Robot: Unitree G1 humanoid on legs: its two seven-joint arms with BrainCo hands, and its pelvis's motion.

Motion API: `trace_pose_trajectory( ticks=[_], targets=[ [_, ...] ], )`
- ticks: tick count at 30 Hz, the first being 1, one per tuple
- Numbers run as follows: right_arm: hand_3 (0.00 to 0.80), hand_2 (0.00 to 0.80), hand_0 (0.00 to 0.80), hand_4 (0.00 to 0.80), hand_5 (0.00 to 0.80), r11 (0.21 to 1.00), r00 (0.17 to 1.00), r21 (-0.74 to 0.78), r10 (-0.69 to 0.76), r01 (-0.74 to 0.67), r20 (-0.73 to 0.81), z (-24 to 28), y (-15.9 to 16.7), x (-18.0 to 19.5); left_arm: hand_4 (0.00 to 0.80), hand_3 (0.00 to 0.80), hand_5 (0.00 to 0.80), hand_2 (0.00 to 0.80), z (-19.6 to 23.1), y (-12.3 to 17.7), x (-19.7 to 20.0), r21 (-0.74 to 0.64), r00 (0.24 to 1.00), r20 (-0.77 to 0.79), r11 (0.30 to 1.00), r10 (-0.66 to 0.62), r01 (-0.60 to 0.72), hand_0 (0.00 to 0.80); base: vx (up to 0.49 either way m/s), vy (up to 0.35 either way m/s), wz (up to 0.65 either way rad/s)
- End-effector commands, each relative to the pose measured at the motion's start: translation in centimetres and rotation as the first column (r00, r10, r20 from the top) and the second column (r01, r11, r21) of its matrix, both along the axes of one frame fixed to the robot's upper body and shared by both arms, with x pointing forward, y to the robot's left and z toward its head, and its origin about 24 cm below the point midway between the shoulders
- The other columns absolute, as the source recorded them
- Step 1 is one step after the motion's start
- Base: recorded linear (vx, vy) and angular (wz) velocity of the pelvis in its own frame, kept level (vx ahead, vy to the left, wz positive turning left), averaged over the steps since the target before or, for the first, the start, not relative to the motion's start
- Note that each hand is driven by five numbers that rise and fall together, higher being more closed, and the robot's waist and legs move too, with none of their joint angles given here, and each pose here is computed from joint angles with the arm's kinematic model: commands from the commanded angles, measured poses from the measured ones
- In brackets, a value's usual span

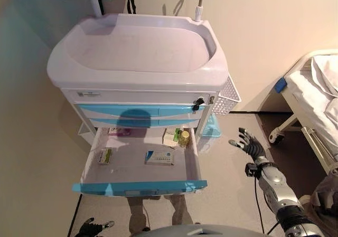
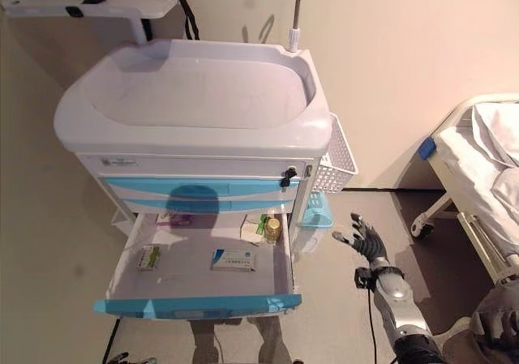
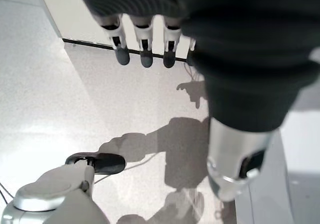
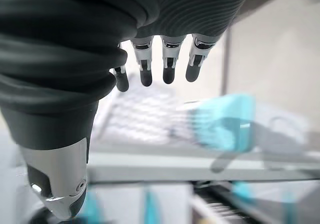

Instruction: Open the drawer and pick up the medicine

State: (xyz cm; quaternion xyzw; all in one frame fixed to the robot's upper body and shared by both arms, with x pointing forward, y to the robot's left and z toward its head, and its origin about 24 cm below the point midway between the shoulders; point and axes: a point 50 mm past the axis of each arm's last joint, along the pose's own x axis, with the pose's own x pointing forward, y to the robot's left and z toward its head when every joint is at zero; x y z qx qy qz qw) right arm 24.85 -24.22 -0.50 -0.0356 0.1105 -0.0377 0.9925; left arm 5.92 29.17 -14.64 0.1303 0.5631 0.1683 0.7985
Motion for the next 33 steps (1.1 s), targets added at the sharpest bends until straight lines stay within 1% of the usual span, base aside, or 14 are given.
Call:
trace_pose_trajectory(
  ticks=[1, 2, 3, 6, 10, 11, 12, 13, 17, 22, 26, 33],
  targets=[
    [0.0, 0.0, 0.0, 0.0, 0.0, 0.996, 0.975, 0.065, 0.049, -0.065, 0.215, 3.9, 1.5, 1.7, 0.0, 0.0, 0.0, 0.0, 0.9, 2.4, 0.1, 0.104, 0.999, -0.036, 0.994, -0.029, 0.033, 0.0, 0.017, 0.01, -0.1],
    [0.0, 0.0, 0.0, 0.0, 0.0, 0.992, 0.964, 0.082, 0.072, -0.095, 0.257, 4.8, 2.3, 1.9, 0.0, 0.0, 0.0, 0.0, 0.9, 2.4, 0.1, 0.108, 0.999, -0.034, 0.994, -0.029, 0.033, 0.0, 0.01, 0.007, -0.11],
    [0.0, 0.0, 0.0, 0.0, 0.0, 0.992, 0.964, 0.082, 0.072, -0.096, 0.257, 4.8, 2.3, 1.9, 0.0, 0.0, 0.0, 0.0, 0.9, 2.4, 0.1, 0.108, 0.999, -0.034, 0.994, -0.029, 0.033, 0.0, 0.005, 0.01, -0.09],
    [0.0, 0.0, 0.0, 0.0, 0.0, 0.978, 0.938, 0.117, 0.124, -0.17, 0.323, 6.1, 3.9, 2.1, 0.0, 0.0, 0.0, 0.0, 1.0, 2.7, -0.1, 0.12, 0.999, -0.043, 0.992, -0.022, 0.027, 0.0, 0.003, 0.003, -0.01],
    [0.0, 0.0, 0.0, 0.0, 0.0, 0.954, 0.903, 0.122, 0.21, -0.273, 0.375, 7.3, 6.0, 2.1, 0.0, 0.0, 0.0, 0.0, 1.1, 2.9, -0.1, 0.135, 0.999, -0.048, 0.991, -0.02, 0.026, 0.0, 0.0, 0.0, 0.0],
    [0.0, 0.0, 0.0, 0.0, 0.0, 0.951, 0.901, 0.124, 0.218, -0.282, 0.375, 7.3, 6.2, 2.1, 0.0, 0.0, 0.0, 0.0, 1.1, 3.0, -0.1, 0.138, 0.999, -0.05, 0.99, -0.018, 0.025, 0.0, 0.0, 0.0, 0.0],
    [0.0, 0.0, 0.0, 0.0, 0.0, 0.935, 0.887, 0.122, 0.268, -0.334, 0.375, 7.4, 7.2, 2.0, 0.0, 0.0, 0.0, 0.0, 1.2, 3.1, -0.1, 0.142, 0.998, -0.052, 0.989, -0.022, 0.029, 0.0, 0.0, 0.0, 0.0],
    [0.0, 0.0, 0.0, 0.0, 0.0, 0.935, 0.887, 0.122, 0.268, -0.334, 0.375, 7.4, 7.2, 2.0, 0.0, 0.0, 0.0, 0.0, 1.2, 3.1, -0.1, 0.142, 0.998, -0.052, 0.989, -0.022, 0.029, 0.0, 0.0, 0.0, 0.0],
    [0.0, 0.0, 0.0, 0.0, 0.0, 0.896, 0.859, 0.122, 0.36, -0.427, 0.365, 7.4, 8.8, 1.5, 0.0, 0.0, 0.0, 0.0, 1.2, 3.2, -0.2, 0.152, 0.998, -0.058, 0.988, -0.02, 0.029, 0.0, 0.0, 0.0, 0.0],
    [0.0, 0.0, 0.0, 0.0, 0.0, 0.87, 0.842, 0.135, 0.404, -0.474, 0.357, 7.2, 9.5, 1.0, 0.0, 0.0, 0.0, 0.0, 1.3, 3.4, -0.4, 0.159, 0.998, -0.061, 0.987, -0.017, 0.026, 0.0, 0.0, 0.0, 0.0],
    [0.0, 0.0, 0.0, 0.0, 0.0, 0.83, 0.806, 0.136, 0.466, -0.542, 0.366, 7.5, 10.7, 0.7, 0.0, 0.0, 0.0, 0.0, 1.5, 3.8, -0.4, 0.171, 0.998, -0.06, 0.985, -0.007, 0.017, 0.0, 0.0, 0.0, 0.0],
    [0.0, 0.0, 0.0, 0.0, 0.0, 0.789, 0.755, 0.104, 0.528, -0.605, 0.39, 8.6, 12.5, 1.4, 0.0, 0.0, 0.0, 0.0, 1.7, 4.2, -0.6, 0.185, 0.998, -0.066, 0.983, -0.002, 0.014, 0.0, 0.0, 0.0, 0.0]
  ],
)
